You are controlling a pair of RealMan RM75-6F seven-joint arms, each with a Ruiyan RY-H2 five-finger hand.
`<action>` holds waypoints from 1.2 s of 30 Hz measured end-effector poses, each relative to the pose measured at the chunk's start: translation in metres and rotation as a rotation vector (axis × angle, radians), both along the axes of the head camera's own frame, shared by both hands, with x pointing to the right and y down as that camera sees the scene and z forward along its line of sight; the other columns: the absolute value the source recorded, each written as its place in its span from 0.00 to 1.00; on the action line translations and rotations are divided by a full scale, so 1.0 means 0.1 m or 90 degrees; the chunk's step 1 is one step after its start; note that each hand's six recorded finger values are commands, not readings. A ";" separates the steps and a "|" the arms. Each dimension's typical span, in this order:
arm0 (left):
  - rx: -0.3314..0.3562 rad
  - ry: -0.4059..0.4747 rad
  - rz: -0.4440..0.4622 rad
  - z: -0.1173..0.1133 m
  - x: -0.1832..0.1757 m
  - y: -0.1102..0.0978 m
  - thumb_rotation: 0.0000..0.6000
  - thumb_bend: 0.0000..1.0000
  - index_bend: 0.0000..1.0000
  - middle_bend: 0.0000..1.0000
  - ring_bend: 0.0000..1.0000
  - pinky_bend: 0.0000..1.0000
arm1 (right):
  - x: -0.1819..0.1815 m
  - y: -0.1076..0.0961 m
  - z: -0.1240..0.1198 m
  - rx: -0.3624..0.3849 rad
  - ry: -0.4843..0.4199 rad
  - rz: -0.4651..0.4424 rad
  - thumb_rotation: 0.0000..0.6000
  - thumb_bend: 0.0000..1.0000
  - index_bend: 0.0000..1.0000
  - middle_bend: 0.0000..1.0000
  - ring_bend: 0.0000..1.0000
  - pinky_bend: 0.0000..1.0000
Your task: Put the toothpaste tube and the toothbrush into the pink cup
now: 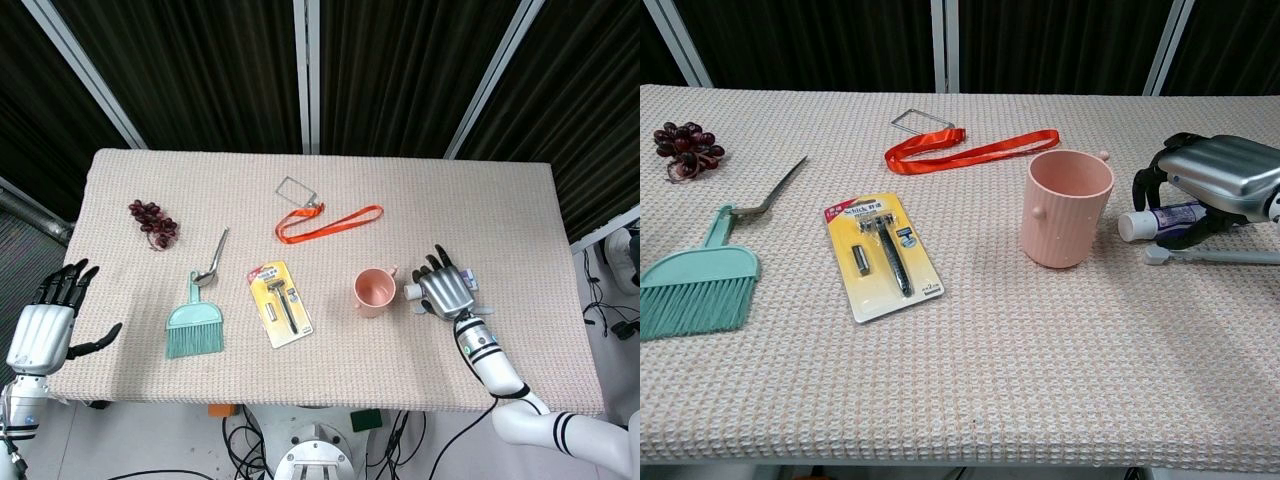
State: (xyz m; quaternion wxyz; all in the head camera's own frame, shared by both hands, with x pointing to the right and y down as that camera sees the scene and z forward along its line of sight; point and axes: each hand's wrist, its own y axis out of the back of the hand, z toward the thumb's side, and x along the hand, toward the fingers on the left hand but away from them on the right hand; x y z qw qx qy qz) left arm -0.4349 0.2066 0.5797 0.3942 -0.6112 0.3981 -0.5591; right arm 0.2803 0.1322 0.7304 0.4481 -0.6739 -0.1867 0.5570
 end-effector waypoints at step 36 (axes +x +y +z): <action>0.008 0.012 -0.013 -0.06 -0.06 0.05 0.29 0.17 0.07 0.03 0.04 0.13 | -0.17 -0.50 -1.38 0.182 -0.514 0.181 1.00 0.70 0.75 0.66 0.28 0.00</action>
